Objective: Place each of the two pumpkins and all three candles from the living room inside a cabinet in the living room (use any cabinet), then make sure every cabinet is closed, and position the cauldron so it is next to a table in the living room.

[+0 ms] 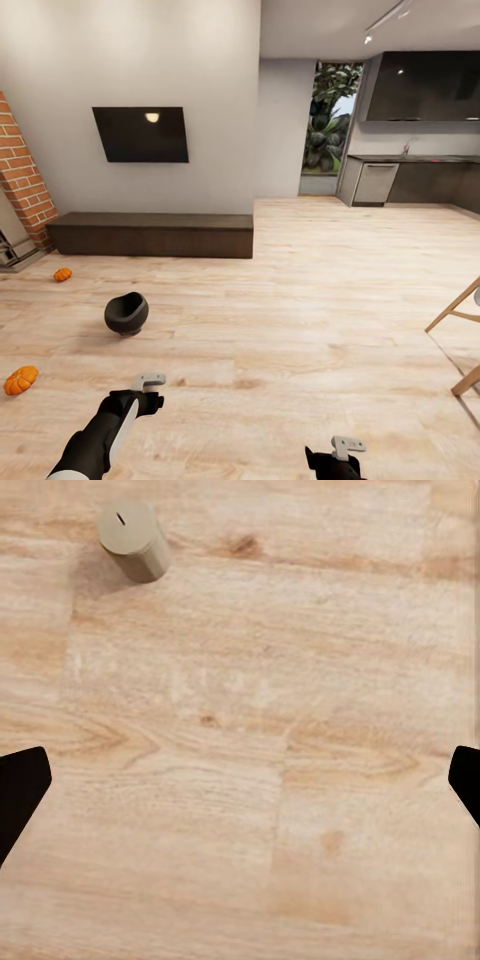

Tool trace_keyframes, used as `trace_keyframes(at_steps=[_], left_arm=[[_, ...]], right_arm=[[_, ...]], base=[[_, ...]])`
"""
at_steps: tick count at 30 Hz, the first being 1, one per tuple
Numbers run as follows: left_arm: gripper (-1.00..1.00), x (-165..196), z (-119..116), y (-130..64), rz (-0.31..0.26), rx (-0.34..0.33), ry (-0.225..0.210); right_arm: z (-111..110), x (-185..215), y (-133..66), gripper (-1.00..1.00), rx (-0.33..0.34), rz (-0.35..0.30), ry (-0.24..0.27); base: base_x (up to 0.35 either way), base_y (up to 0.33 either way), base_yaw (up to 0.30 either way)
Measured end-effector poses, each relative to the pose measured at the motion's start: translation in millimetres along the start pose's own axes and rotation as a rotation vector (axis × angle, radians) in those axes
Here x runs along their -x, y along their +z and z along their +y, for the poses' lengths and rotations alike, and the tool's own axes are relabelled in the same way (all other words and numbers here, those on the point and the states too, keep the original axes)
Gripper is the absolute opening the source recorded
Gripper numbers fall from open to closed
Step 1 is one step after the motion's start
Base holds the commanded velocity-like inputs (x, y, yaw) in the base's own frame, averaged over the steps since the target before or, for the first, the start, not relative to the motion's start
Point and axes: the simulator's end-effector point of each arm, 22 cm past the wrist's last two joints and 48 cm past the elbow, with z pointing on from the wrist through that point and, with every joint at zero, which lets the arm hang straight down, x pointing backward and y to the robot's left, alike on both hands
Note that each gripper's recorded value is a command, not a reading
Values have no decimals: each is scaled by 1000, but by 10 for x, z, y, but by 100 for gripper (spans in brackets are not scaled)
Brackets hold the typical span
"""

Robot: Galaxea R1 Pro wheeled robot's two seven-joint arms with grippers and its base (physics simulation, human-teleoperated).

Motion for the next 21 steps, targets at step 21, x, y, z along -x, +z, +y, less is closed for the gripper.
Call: trace_keyframes(at_steps=[21], left_arm=[[100,3,-2,0,-1,2,5]], right_arm=[[-7,-20,3,100,-4,0,-2]], base=[[318,-91,0]])
